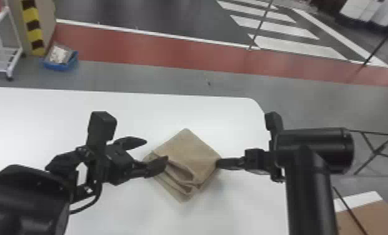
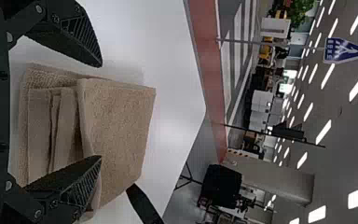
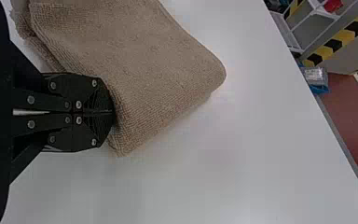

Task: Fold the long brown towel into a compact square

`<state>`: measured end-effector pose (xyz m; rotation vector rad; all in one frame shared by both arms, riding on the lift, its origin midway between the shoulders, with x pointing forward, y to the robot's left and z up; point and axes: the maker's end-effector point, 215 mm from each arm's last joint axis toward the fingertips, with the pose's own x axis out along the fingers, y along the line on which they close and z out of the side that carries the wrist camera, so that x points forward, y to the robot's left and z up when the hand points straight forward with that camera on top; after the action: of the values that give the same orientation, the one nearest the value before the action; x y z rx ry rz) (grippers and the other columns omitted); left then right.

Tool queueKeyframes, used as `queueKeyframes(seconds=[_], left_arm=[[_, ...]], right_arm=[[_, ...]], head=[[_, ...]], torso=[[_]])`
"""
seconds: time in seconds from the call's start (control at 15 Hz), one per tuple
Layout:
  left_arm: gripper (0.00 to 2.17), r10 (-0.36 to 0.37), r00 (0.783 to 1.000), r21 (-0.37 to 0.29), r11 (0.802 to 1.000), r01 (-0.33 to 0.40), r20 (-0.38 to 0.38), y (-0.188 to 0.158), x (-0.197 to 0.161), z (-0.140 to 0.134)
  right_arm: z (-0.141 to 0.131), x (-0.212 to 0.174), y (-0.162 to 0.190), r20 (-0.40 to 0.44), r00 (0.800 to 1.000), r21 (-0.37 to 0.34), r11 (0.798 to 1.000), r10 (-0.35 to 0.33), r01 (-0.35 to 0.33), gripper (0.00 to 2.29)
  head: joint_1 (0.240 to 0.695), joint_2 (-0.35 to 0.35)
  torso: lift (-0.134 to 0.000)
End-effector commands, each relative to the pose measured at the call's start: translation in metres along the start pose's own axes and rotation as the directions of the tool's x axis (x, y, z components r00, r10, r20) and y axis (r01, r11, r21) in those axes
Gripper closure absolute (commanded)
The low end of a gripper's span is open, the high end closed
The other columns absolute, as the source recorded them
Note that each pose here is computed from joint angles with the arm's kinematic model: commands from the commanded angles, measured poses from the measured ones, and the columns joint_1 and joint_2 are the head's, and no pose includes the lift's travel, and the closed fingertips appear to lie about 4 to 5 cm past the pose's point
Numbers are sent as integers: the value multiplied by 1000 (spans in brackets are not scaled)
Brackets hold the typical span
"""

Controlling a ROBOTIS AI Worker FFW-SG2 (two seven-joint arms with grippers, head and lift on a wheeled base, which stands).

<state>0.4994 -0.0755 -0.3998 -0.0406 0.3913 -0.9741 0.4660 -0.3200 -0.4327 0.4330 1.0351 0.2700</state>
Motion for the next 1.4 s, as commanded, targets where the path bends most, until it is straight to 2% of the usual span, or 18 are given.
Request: queueKeyframes(seconds=[0.0, 0.07, 0.27, 0.4, 0.67, 0.8, 1.0, 1.13, 1.33], left_arm=[[211, -1, 1000, -3, 1000, 1, 4, -2, 2, 2], [211, -1, 1000, -1, 1000, 1, 5, -1, 2, 3], [211, 3, 1000, 2, 1000, -3, 5, 1, 1, 4], [211, 10, 1000, 4, 1000, -10, 12, 6, 0, 9], [211, 3, 1000, 6, 1000, -3, 11, 4, 0, 9], [211, 7, 1000, -4, 1000, -7, 8, 5, -2, 4], [211, 27, 1000, -21, 999, -27, 10, 17, -9, 1], [211, 29, 999, -24, 999, -28, 16, 18, -12, 4], [211, 44, 999, -33, 999, -43, 24, 26, -20, 6]], right_arm=[[7, 10, 0, 25, 1000, -33, 999, -3, 4, 2256], [9, 13, 1, 42, 999, -37, 999, 4, -3, 2256], [-15, 3, 1, 17, 1000, 34, 999, 19, -19, 2256], [-14, -5, -8, 40, 999, 31, 999, 9, -11, 2256], [9, 9, -8, 96, 995, -84, 996, -11, 19, 2256], [28, 20, 3, 147, 989, -141, 990, 3, 18, 2256], [43, 33, 22, 186, 982, -191, 982, 44, -7, 2256], [43, 44, 28, 171, 983, -195, 980, 58, -24, 2256], [53, 59, 45, 187, 978, -266, 963, 97, -45, 2256]], head=[[695, -350], [695, -350], [695, -350], [695, -350], [695, -350], [695, -350], [695, -350], [695, -350], [695, -343]], torso=[[-124], [-124], [-124], [-124], [-124], [-124], [-124], [-124], [-124]])
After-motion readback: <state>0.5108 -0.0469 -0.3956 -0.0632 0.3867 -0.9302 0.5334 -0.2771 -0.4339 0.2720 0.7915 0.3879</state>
